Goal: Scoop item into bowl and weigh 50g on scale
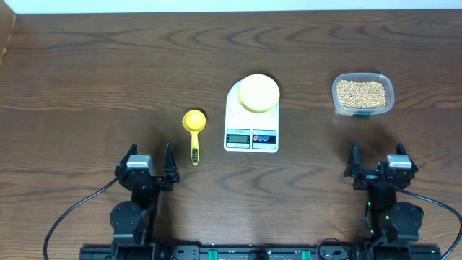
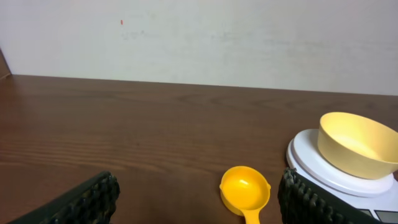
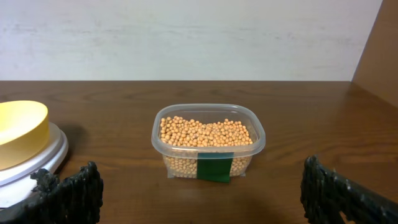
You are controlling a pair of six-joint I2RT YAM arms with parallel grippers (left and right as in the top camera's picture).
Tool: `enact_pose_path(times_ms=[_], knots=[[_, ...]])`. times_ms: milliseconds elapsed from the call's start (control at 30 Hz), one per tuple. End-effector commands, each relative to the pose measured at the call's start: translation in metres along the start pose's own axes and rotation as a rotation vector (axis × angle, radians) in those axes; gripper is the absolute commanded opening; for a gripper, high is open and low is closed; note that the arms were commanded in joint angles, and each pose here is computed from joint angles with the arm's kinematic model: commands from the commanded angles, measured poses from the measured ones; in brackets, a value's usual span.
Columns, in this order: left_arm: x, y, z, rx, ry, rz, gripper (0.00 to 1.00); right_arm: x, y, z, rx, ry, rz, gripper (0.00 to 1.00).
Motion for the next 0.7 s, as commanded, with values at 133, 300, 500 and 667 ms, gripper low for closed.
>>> enact_pose_path(times_ms=[133, 300, 500, 667], knots=[[-0.007, -0.002, -0.022, 0.007, -0.017, 0.001, 0.84, 0.0, 0.0, 0.002, 0.008, -0.008, 0.0, 0.99], [-0.01, 0.002, -0.032, 0.047, -0.017, -0.012, 0.84, 0.0, 0.0, 0.002, 0.008, -0.008, 0.0, 0.99], [-0.014, 0.013, -0.044, 0.102, -0.012, -0.029, 0.84, 0.0, 0.0, 0.002, 0.007, -0.008, 0.0, 0.99], [-0.02, 0.025, -0.06, 0.134, -0.014, -0.035, 0.84, 0.0, 0.0, 0.002, 0.008, -0.008, 0.0, 0.99]])
Point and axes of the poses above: each gripper's point midway between its finger pads, its own y axis out along the fingers, its own x axis along the line the jaws close on, z = x × y, the point moved 1 cm from there along -y, back along the fingers, and after that the axes turned 14 degrees about -y, right-handed, at the moved point
